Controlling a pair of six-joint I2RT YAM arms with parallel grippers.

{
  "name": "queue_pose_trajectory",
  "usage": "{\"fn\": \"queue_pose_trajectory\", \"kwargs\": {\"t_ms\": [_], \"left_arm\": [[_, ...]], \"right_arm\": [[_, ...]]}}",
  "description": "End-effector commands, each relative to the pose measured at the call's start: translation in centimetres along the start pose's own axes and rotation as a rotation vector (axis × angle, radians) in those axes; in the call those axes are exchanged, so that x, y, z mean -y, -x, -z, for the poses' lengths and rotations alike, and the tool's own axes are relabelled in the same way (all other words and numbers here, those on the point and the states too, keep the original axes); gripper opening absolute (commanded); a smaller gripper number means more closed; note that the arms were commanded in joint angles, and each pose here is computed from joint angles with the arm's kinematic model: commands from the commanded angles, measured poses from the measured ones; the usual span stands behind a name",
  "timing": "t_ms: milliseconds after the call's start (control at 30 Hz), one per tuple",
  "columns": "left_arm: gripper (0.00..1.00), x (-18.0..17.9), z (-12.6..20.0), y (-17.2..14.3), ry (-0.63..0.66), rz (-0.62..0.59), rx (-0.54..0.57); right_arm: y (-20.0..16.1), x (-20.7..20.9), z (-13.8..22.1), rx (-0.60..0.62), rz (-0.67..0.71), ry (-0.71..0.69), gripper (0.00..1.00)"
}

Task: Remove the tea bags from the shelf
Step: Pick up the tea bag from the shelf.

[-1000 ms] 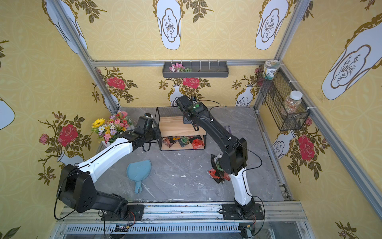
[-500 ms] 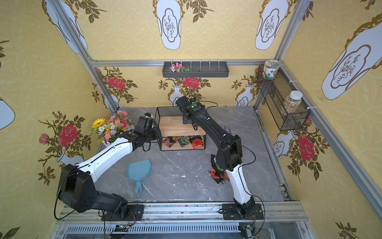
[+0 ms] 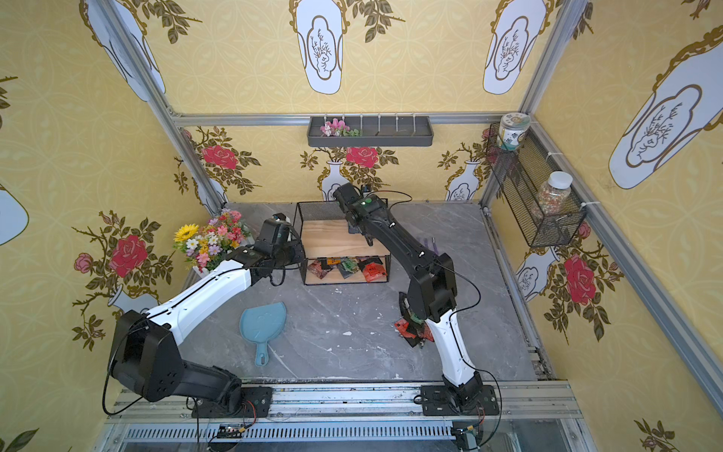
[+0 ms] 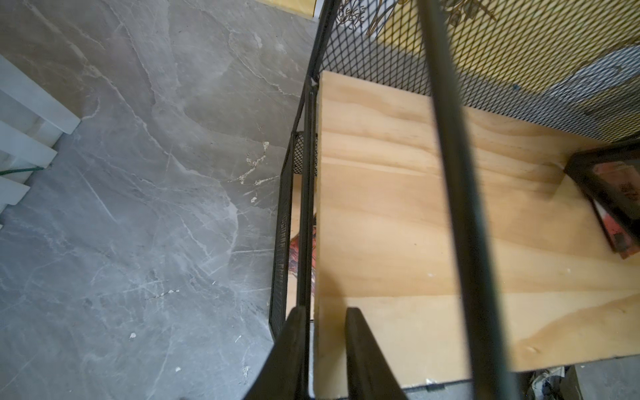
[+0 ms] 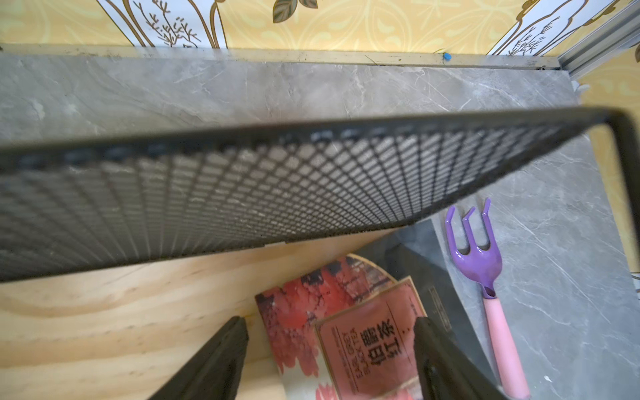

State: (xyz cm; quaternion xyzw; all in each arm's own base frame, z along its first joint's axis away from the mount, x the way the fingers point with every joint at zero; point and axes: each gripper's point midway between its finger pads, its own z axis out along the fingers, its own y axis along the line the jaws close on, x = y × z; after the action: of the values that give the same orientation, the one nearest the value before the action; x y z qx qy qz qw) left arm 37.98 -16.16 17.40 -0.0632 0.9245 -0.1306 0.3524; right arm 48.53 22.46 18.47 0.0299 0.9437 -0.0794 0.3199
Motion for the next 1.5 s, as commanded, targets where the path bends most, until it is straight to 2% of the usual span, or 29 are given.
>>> {"fn": "queue_pose_trajectory", "kwargs": {"t_ms": [0,300,533,767,1100,1300,1467], "left_arm": [[0.25,-0.8,-0.2,-1.8,0.031,-0.012,-0.075],[0.25,-0.8,-0.1,-1.8,0.029,-0.012,-0.071],[0.25,-0.8,0.1,-1.6,0.029,-0.014,-0.065],[0.26,-0.8,0.3,-1.6,0.028,-0.014,-0.063],[0.25,-0.8,0.3,-1.4,0.028,-0.013,-0.058],[0.26,-0.7,0.4,-1.4,0.027,-0.013,-0.057],[0.25,-0.7,0.3,-1.4,0.027,-0.013,-0.058]], "right_arm": [[-3.6,-0.3,-1.4,-0.136,0.056,0.010,0.75],[-7.6,0.5,-2.3,-0.266,0.041,-0.007,0.60],[-9.1,0.8,-1.9,-0.312,0.019,-0.004,0.52],[-9.6,0.2,-1.3,-0.324,0.007,0.025,0.28],[-9.5,-1.5,0.3,-0.309,0.003,0.087,0.00],[-8.0,-2.4,1.8,-0.261,-0.022,0.151,0.00],[-5.5,-3.3,4.5,-0.177,-0.026,0.237,0.00]]}}
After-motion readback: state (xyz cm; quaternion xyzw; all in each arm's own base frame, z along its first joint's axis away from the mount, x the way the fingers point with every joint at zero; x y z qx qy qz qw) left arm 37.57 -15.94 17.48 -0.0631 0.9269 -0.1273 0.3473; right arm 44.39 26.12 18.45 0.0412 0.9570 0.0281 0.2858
